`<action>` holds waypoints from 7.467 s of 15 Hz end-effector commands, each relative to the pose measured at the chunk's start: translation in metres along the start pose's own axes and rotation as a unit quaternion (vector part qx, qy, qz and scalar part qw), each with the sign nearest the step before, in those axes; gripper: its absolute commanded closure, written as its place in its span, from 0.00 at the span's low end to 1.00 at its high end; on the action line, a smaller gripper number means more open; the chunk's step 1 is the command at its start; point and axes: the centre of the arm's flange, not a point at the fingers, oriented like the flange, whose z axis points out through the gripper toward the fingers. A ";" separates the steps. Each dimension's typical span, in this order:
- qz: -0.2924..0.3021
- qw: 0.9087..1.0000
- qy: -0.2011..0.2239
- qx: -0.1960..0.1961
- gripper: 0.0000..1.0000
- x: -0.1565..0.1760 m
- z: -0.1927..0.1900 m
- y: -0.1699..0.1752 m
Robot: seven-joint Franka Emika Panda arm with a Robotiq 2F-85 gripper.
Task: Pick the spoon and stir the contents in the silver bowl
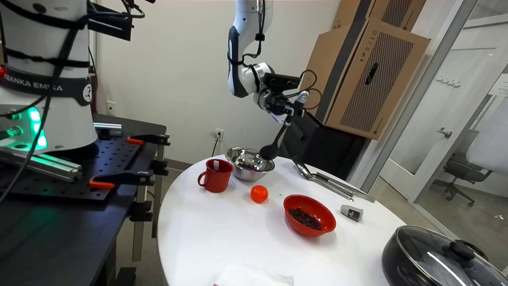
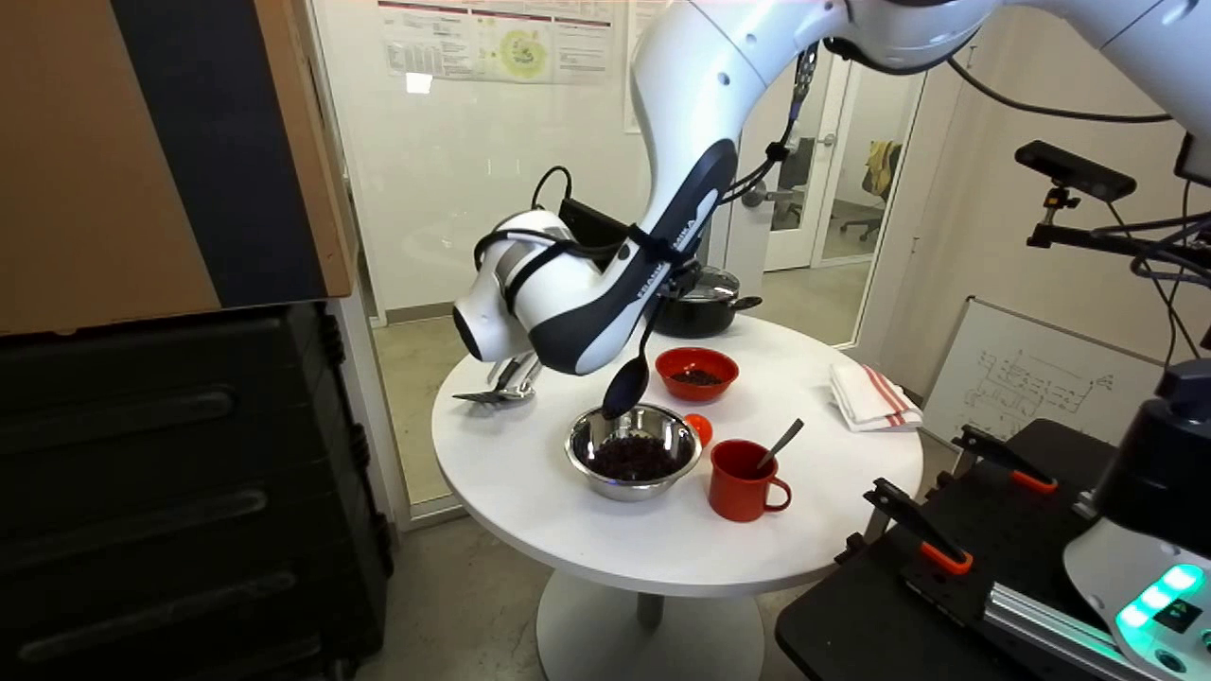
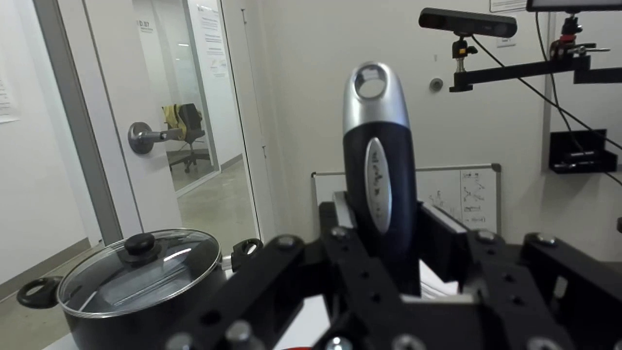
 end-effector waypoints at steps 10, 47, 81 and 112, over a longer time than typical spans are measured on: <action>0.130 0.956 0.156 0.214 0.92 -0.069 0.120 -0.026; 0.413 0.705 0.180 0.547 0.92 -0.074 0.261 -0.037; 0.151 0.822 -0.035 0.548 0.92 0.033 0.262 0.042; 0.007 0.781 0.004 0.624 0.92 0.006 0.245 0.091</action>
